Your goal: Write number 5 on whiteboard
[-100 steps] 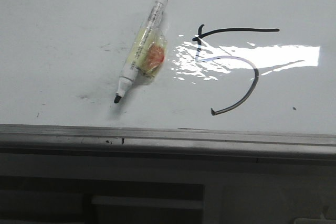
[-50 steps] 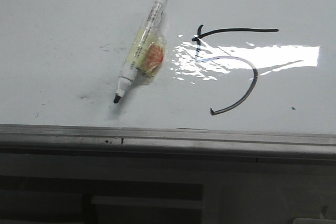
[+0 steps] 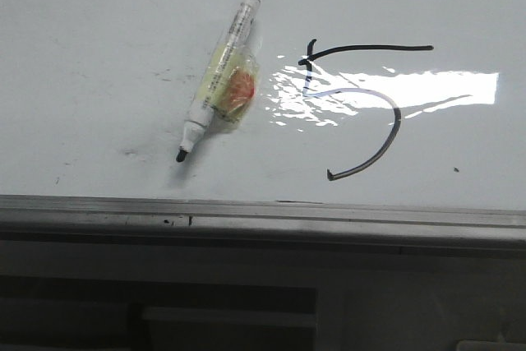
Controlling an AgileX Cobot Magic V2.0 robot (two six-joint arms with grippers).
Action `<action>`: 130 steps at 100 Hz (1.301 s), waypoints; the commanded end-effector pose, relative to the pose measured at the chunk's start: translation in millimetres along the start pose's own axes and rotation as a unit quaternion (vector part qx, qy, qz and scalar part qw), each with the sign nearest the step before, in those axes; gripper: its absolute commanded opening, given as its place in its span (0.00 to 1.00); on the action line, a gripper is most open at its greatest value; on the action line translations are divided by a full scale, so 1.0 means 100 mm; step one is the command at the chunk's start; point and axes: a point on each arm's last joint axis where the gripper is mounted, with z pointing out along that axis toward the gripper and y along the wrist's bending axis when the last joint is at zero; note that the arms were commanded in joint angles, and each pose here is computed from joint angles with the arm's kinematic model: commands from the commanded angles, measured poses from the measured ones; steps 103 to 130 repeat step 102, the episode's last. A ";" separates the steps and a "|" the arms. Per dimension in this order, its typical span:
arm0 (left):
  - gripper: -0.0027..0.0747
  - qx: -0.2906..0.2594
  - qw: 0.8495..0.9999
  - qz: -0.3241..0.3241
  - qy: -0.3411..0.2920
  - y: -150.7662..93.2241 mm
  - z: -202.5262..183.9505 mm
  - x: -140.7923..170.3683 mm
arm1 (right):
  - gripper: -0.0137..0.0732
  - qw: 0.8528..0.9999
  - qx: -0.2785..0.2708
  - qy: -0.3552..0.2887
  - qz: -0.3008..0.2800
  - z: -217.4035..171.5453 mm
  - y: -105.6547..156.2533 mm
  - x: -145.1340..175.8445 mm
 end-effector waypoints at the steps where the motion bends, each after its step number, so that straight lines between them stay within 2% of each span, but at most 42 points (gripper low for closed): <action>1: 0.01 -0.005 0.999 -0.014 -0.034 0.01 0.00 0.01 | 0.10 1.000 0.006 -0.001 -0.005 0.00 -0.01 0.05; 16: 0.01 -0.005 0.999 -0.014 -0.034 0.01 0.00 0.01 | 0.10 0.995 0.018 0.099 -0.004 -0.02 -0.03 0.23; 130: 0.01 -0.005 0.999 -0.014 -0.034 0.01 0.00 0.01 | 0.10 0.995 0.017 0.099 -0.006 -0.02 -0.03 0.23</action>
